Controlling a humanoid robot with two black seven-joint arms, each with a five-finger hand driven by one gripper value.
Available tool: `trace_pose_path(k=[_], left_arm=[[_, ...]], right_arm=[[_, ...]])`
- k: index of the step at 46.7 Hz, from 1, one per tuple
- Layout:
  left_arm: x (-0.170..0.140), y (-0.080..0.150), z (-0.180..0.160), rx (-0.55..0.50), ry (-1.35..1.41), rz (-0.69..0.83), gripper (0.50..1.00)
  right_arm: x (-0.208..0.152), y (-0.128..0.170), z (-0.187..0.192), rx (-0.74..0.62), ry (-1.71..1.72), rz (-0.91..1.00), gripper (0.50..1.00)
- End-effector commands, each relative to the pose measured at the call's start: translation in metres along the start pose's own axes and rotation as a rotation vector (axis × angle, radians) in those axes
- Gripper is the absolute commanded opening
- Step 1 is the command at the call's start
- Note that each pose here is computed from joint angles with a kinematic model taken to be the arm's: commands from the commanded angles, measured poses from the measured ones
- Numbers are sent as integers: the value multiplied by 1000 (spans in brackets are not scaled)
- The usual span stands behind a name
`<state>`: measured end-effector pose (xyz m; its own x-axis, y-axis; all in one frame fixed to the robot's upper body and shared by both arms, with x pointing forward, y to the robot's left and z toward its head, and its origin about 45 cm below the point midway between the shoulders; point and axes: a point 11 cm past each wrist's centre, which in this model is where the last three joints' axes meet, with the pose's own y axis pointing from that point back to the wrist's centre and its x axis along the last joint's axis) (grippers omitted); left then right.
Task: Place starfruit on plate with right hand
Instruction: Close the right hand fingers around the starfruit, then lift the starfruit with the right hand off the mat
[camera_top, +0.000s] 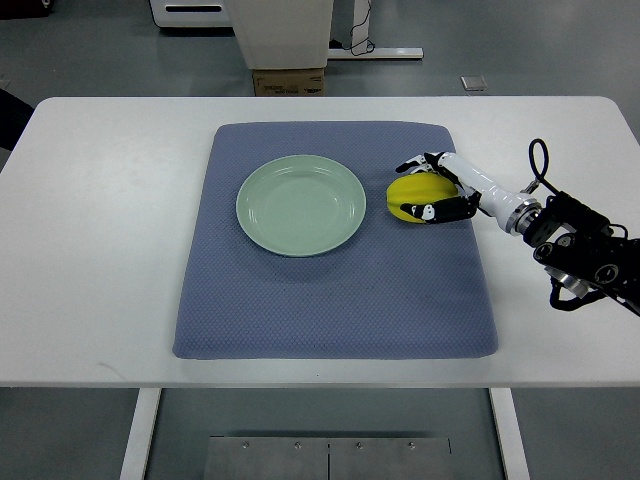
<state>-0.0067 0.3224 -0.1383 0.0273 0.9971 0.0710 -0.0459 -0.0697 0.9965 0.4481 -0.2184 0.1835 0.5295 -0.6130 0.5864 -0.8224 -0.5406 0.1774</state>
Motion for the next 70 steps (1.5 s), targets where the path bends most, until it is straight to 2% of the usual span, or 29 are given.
trace_pose_path(k=[1,39,70], left_arm=[[0,0,0,0,1,0,1000],[0,0,0,0,1,0,1000],[0,0,0,0,-1,0,1000]], right_arm=[[3,-1,-3,5,-1,7,500],[19,-8,-20,41,-8,21,500],[50,-23,-62,112,-25,34,500]])
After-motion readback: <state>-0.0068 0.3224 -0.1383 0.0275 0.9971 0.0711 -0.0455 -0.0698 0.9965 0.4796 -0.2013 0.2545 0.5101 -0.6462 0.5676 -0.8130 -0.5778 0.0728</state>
